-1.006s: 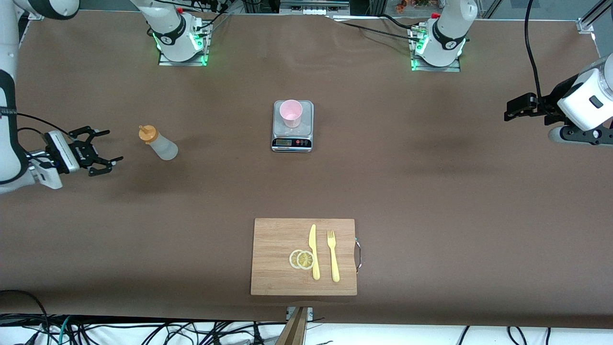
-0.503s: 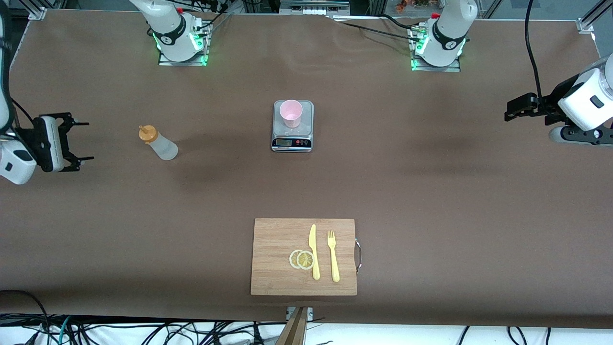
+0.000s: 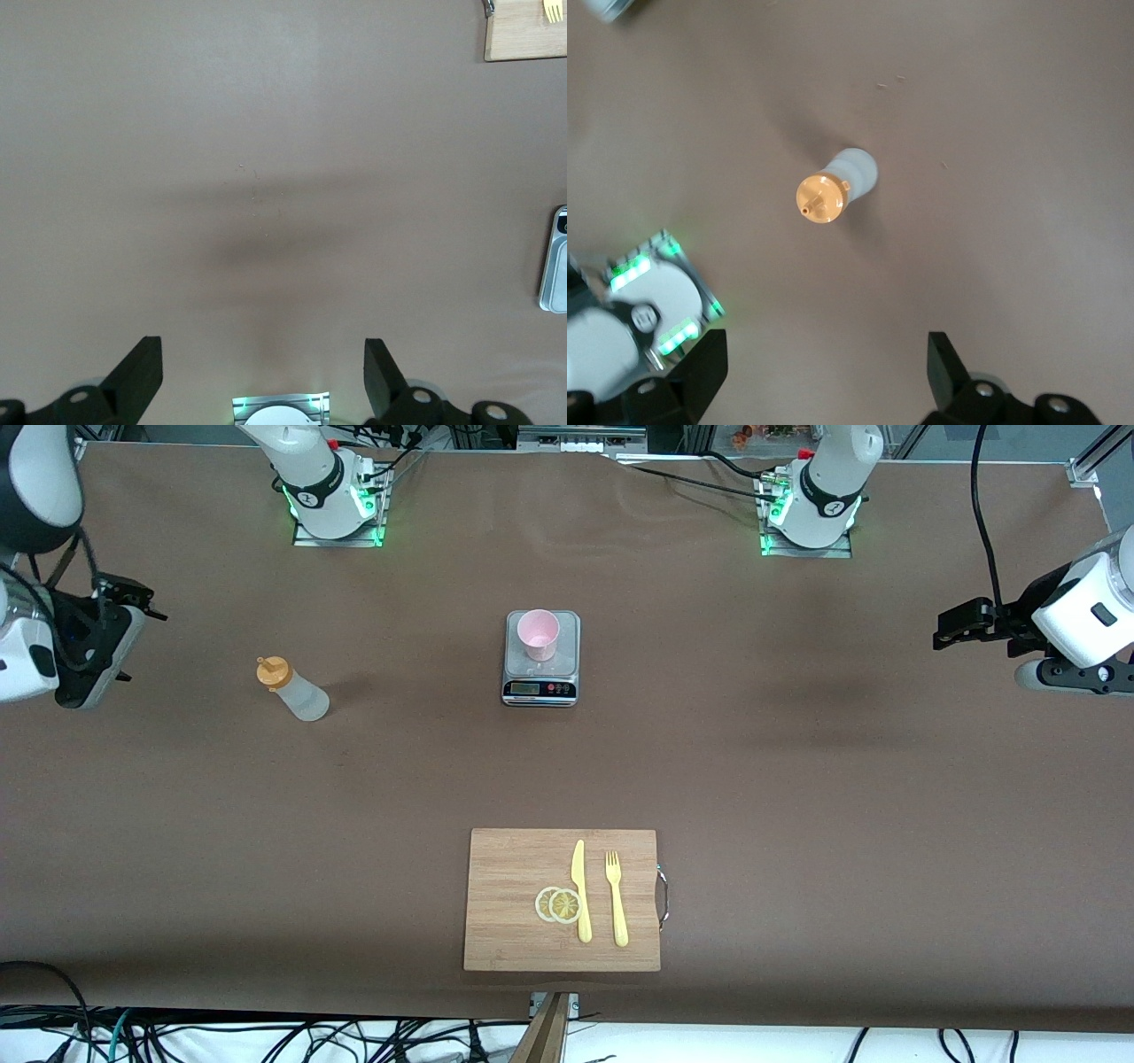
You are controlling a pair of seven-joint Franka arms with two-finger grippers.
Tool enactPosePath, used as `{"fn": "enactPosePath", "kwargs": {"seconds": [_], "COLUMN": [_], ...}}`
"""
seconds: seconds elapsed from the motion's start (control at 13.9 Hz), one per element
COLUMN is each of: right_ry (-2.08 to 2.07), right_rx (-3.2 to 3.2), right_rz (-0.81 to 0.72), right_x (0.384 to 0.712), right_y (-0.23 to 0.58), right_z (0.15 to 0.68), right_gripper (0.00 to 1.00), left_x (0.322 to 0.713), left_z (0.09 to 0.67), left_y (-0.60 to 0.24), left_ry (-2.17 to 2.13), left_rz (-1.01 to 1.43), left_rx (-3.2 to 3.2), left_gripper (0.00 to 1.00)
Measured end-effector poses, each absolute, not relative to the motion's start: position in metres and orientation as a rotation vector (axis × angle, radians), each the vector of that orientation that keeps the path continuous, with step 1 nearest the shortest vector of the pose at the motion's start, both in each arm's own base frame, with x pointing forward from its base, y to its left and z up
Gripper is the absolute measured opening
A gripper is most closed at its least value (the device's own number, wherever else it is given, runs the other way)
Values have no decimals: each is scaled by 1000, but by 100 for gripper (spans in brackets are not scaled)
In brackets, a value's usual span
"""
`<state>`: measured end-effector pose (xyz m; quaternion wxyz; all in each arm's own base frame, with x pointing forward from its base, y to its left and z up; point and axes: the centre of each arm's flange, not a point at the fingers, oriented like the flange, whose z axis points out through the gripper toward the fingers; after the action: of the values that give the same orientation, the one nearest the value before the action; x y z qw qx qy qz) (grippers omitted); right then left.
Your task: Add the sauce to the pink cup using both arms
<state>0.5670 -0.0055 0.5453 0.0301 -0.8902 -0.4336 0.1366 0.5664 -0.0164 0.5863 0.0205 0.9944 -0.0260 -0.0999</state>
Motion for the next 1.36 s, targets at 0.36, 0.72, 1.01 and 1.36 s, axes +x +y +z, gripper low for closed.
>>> {"fn": "enactPosePath", "kwargs": {"seconds": [0.36, 0.72, 1.01, 1.36], "right_ry": [-752, -160, -16, 66], "right_rx": [-3050, -3192, -3209, -3160], "right_rz": [371, 312, 201, 120], "right_x": [565, 563, 567, 571], "right_y": [-1, 6, -8, -24], "right_z": [556, 567, 576, 582], "right_gripper": [100, 100, 100, 100], "left_x": [567, 567, 567, 567], "left_z": [586, 586, 586, 586], "left_y": [-16, -16, -16, -16], "left_ry": [-81, -81, -81, -81], "left_rz": [-310, -310, -311, -310], "left_rx": [3084, 3084, 3084, 3084], "left_gripper": [100, 100, 100, 100]}}
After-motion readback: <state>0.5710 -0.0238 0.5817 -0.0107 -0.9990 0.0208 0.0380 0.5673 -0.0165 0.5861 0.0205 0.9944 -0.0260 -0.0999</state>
